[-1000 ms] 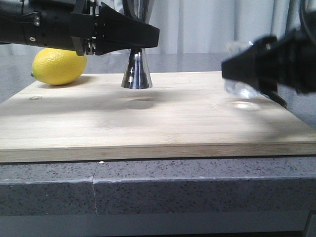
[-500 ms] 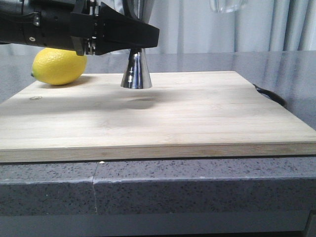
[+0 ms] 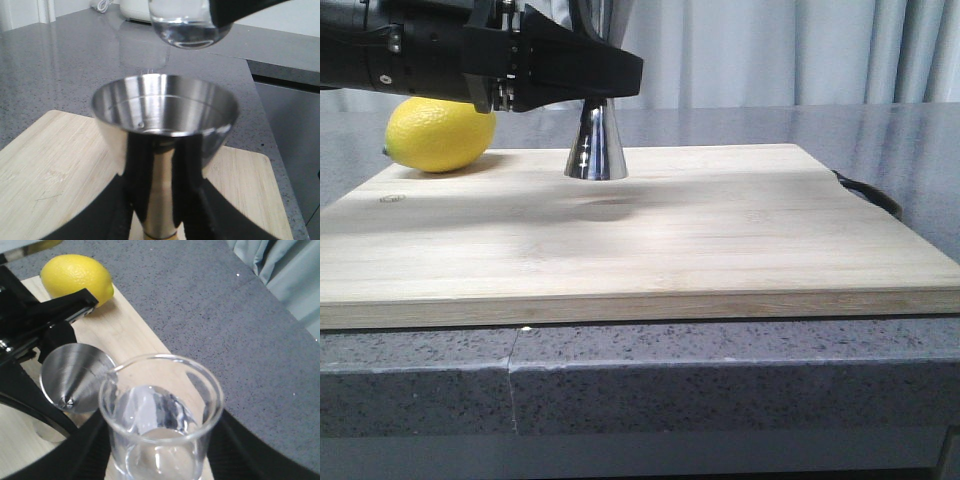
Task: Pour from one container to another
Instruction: 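Lift the measuring cup with the right gripper over the jigger, then tilt the measuring cup with the right gripper, pouring into the jigger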
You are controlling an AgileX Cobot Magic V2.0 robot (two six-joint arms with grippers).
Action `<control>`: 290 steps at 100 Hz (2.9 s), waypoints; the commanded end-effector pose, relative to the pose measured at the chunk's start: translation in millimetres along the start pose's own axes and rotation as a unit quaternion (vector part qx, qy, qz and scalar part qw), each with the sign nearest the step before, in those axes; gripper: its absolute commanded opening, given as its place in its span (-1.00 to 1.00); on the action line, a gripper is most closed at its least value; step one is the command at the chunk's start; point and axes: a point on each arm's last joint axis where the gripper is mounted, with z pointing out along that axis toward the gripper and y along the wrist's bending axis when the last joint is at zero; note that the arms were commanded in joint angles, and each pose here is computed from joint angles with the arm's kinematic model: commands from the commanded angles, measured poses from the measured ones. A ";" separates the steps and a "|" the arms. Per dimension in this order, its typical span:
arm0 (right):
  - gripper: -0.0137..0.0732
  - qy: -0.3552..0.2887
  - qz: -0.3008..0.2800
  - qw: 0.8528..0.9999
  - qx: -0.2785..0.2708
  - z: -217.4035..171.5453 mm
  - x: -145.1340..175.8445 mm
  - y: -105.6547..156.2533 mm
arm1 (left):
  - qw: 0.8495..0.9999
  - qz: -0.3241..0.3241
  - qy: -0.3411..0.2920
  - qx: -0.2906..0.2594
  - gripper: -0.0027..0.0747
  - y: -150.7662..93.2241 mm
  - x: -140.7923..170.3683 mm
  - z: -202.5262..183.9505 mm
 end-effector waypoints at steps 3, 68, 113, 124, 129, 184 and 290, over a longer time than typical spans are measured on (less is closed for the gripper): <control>-0.01 -0.036 -0.050 0.998 0.032 -16.1 -24.8 -8.7 | 0.997 0.014 -0.077 0.019 -0.56 -9.0 -32.8 -1.4; -0.01 0.022 -0.228 0.973 0.036 -8.1 -36.8 -2.1 | 0.997 0.014 -0.077 0.019 -0.56 -9.0 -32.8 -1.4; -0.01 0.025 -0.277 0.959 0.048 -5.9 -37.5 -4.0 | 0.997 0.014 -0.077 0.019 -0.56 -9.0 -32.8 -1.4; -0.01 0.023 -0.284 0.957 0.049 -5.9 -37.9 -4.1 | 0.997 0.014 -0.077 0.019 -0.56 -9.0 -32.8 -1.4; -0.01 0.023 -0.286 0.957 0.049 -5.9 -37.9 -4.2 | 0.997 0.014 -0.077 0.019 -0.56 -9.0 -32.8 -1.4; -0.01 0.008 -0.327 0.943 0.063 -6.1 -41.8 -5.8 | 0.997 0.014 -0.077 0.019 -0.56 -9.0 -32.8 -1.4; -0.01 -0.008 -0.401 0.912 0.084 -6.6 -46.8 -7.8 | 0.997 0.014 -0.077 0.019 -0.56 -9.0 -32.8 -1.4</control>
